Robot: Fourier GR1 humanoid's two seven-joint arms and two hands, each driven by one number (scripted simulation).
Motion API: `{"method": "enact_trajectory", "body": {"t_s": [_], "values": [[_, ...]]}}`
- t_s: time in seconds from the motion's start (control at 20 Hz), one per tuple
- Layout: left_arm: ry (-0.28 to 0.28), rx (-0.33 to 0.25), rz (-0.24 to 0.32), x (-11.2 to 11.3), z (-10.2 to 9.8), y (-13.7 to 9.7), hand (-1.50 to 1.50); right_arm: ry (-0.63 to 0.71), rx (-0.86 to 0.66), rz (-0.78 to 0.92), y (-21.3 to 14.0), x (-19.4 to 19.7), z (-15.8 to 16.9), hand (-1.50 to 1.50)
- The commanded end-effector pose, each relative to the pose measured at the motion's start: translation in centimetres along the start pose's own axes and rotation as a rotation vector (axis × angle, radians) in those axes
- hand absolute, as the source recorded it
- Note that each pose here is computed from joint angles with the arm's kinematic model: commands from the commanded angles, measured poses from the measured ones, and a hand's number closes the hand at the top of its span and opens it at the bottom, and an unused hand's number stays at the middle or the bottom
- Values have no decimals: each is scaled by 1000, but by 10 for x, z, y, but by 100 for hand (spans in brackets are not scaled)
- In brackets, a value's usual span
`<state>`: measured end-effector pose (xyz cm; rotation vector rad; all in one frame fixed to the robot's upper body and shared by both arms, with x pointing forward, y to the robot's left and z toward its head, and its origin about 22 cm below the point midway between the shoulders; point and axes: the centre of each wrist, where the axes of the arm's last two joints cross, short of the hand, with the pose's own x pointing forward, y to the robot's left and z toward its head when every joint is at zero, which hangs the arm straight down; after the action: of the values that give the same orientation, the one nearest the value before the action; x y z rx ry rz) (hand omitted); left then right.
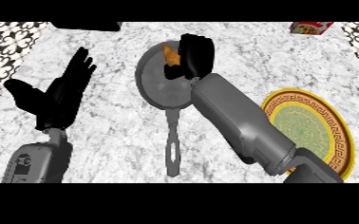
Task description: Pick the croissant from the plate and place it in the pan
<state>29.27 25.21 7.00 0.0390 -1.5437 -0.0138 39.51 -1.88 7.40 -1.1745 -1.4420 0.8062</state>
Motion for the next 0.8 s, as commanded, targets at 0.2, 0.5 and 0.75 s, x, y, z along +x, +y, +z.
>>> {"method": "enact_trajectory", "body": {"t_s": [0.2,0.5,0.75], "values": [[-16,0,-6,-2,0,0,0,217,137,-132,17,-39,-13,-150],[-2,8,8,8,-7,-5,0,149,102,-254,25,-43,-2,-150],[13,39,11,-9,5,13,0,151,-51,-509,33,-61,13,-150]]}}
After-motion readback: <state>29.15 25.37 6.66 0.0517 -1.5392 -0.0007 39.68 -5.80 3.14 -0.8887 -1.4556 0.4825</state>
